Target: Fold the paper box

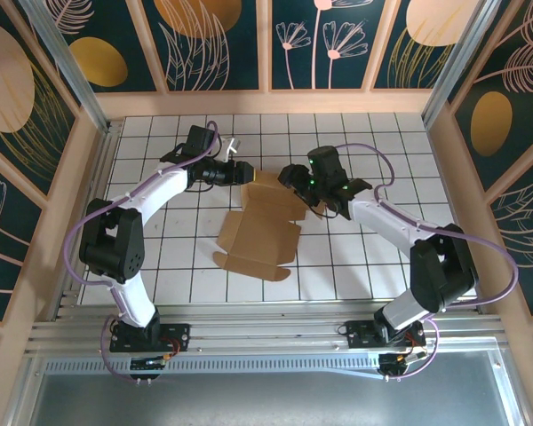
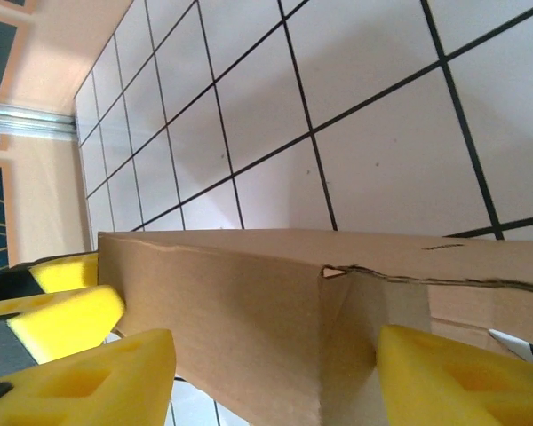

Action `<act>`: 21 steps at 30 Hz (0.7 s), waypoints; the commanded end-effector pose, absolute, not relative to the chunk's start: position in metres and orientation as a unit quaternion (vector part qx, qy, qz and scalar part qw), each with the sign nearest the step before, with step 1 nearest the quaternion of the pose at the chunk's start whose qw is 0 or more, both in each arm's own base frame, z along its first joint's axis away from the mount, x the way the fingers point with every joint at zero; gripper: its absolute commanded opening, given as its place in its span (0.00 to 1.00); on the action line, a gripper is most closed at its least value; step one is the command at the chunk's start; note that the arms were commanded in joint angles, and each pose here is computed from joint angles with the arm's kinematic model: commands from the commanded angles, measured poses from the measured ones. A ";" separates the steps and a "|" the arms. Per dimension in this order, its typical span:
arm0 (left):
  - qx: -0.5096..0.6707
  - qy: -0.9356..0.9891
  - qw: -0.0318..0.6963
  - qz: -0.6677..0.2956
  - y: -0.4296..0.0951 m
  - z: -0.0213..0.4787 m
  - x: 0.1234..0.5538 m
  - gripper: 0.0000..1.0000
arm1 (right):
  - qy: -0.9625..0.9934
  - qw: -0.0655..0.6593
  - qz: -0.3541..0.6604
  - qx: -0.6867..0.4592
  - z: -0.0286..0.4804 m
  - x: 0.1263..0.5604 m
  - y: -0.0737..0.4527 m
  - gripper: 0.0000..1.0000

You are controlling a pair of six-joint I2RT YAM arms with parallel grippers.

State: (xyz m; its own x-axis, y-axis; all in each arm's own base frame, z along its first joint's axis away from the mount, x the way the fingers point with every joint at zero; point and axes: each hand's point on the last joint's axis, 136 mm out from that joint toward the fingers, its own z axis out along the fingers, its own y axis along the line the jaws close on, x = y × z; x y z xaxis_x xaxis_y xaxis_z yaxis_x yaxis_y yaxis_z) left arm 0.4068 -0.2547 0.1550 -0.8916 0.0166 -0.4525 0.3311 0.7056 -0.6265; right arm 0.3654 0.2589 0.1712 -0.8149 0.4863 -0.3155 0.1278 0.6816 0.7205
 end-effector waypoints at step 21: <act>0.087 0.904 0.227 -0.350 -0.246 0.151 0.411 0.55 | 0.873 0.317 0.351 0.119 0.201 0.341 0.235 0.71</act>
